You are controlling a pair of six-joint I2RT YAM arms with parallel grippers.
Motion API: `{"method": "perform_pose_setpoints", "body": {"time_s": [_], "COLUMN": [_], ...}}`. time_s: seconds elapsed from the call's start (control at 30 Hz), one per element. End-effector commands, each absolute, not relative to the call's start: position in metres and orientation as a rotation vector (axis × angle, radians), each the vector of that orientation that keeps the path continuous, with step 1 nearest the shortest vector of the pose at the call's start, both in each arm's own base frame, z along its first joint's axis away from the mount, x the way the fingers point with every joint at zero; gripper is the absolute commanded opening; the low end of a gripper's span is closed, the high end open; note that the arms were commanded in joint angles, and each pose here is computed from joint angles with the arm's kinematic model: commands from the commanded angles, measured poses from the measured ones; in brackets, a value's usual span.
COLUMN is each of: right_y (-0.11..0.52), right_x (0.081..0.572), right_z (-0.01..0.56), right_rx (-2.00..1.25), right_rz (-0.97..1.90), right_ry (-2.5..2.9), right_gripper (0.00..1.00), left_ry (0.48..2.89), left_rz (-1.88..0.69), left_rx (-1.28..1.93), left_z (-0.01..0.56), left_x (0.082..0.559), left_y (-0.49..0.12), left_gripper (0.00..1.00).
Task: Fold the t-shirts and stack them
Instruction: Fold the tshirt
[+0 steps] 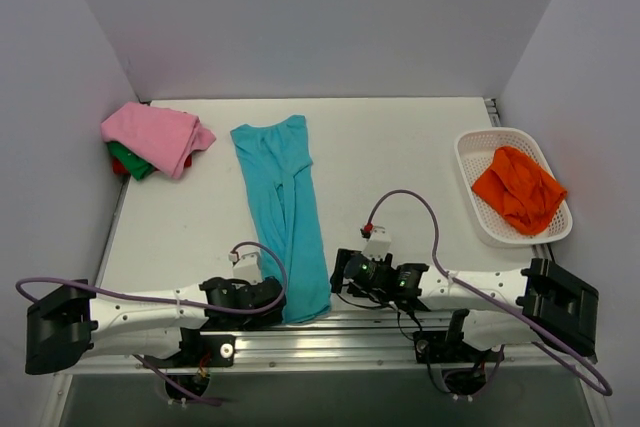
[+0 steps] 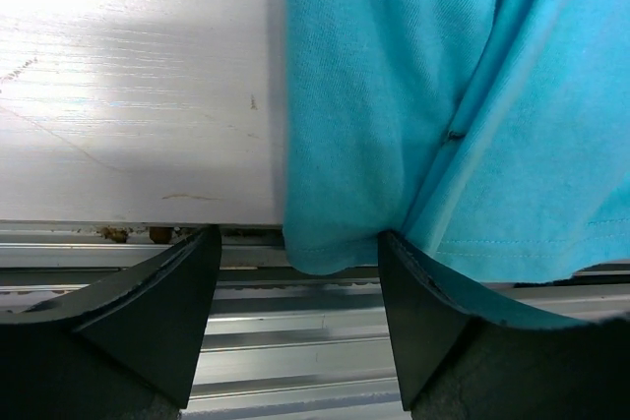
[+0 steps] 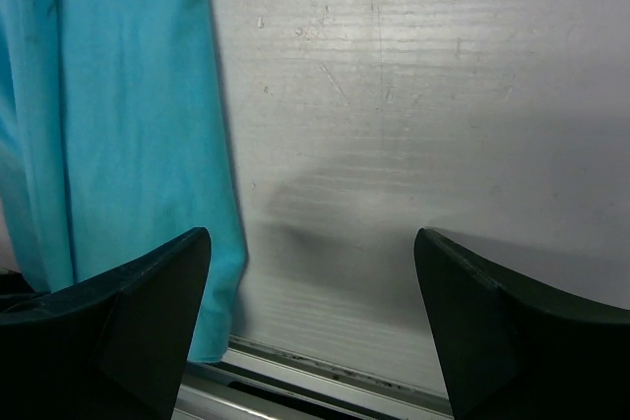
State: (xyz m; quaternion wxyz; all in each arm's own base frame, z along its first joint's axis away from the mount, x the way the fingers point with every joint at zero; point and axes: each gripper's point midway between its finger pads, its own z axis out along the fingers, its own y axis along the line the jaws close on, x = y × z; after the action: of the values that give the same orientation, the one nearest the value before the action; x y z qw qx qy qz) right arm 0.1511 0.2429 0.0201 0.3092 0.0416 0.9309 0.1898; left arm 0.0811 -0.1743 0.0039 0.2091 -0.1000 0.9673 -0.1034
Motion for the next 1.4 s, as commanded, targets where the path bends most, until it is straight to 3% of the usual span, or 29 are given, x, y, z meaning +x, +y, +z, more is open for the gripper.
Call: {"method": "perform_pose_setpoints", "body": {"time_s": [0.0,0.37,0.5,0.93,1.0,1.17,1.27,1.37], "right_y": [0.214,0.263,0.285,0.277,0.275,0.274,0.271,0.273], "right_x": [0.128,0.118,0.105,0.084,0.085,0.087,0.088,0.091], "right_z": [0.001,0.000,0.003,-0.002,-0.004,-0.004,-0.003,0.006], "right_rx": [0.045,-0.004,-0.059,-0.052,-0.048,-0.064,-0.076,-0.079], "right_rz": [0.364,0.498,0.533,0.487,0.470,0.425,0.393,0.386], "right_ry": [2.573,2.565,2.568,2.585,2.582,2.576,2.566,2.544], "right_gripper": [0.80,0.72,0.63,0.21,0.12,0.02,0.00,0.00], "left_ry": [2.576,2.460,2.441,2.389,2.386,2.370,2.360,2.355], "left_rz": [-0.277,-0.225,-0.222,-0.236,-0.244,-0.253,-0.258,-0.269], "left_rx": [-0.345,-0.337,-0.330,-0.334,-0.338,-0.343,-0.339,-0.330], "left_z": [0.006,0.018,0.020,0.027,0.027,0.030,0.036,0.047], "left_x": [0.103,0.125,0.128,0.137,0.137,0.140,0.141,0.141], "left_y": [-0.177,-0.172,-0.171,-0.170,-0.171,-0.171,-0.171,-0.171], "left_gripper": [0.73,0.56,0.52,0.42,0.37,0.21,0.03,0.02]}}
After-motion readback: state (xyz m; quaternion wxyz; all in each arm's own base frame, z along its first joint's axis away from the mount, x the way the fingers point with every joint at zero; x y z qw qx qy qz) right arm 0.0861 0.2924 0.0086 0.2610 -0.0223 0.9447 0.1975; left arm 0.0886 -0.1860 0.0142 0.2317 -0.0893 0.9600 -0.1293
